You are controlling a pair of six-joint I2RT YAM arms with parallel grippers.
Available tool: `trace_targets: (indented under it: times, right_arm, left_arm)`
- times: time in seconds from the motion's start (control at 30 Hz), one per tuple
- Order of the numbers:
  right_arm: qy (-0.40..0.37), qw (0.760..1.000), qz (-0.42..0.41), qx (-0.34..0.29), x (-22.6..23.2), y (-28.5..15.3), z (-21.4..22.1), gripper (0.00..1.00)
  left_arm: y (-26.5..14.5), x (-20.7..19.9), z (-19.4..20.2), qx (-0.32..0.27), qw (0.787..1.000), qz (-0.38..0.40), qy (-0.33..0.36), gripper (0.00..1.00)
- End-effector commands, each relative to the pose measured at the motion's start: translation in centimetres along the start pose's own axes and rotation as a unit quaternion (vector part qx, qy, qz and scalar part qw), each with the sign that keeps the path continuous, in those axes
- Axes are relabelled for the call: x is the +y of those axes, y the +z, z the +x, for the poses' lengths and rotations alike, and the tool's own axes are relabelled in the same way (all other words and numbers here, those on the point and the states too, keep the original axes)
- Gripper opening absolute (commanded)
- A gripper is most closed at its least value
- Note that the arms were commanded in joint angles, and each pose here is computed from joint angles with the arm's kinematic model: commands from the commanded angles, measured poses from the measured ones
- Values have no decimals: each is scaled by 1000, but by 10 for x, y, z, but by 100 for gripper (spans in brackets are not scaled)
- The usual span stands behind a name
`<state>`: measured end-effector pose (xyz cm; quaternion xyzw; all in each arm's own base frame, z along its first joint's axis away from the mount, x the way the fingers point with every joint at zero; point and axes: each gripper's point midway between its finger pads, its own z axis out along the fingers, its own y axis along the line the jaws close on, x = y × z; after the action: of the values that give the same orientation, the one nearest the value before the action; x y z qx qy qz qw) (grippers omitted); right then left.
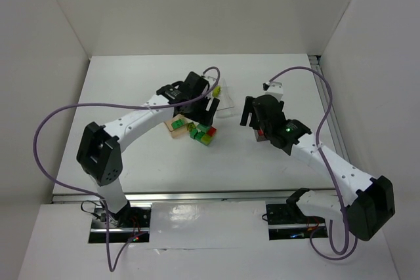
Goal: Sort the legos into containers by color
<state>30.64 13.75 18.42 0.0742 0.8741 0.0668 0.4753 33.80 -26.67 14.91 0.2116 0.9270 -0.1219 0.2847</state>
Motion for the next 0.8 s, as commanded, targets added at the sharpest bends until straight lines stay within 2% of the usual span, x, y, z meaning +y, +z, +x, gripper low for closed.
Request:
trace_targets:
  times: [0.0,0.13,0.33,0.5,0.7,0.77]
  right_arm:
    - [11,1000,-12,-5,1,-7,-6,85]
    - [9,1000,-17,0,2,-6,-8,85]
    - [11,1000,-17,-9,2,-5,-15,85]
    - [10,1000,-24,-8,3,-6,-18,85]
    - [10,1000,-29,-6,6,-5,-19,85]
    - [10,1000,-29,-6,6,-5,-19,85]
  left_arm:
    - [5,2,-1,22,999,-3,27,86]
    - [11,1,5,41,999,0,27,81]
    - [16,-14,0,38,999,8,35,73]
    - [17,-18,-4,36,999,15,31,59]
    - [23,-18,1,55,998,15,31,60]
    - [20,-18,2,61,998,14,31,57]
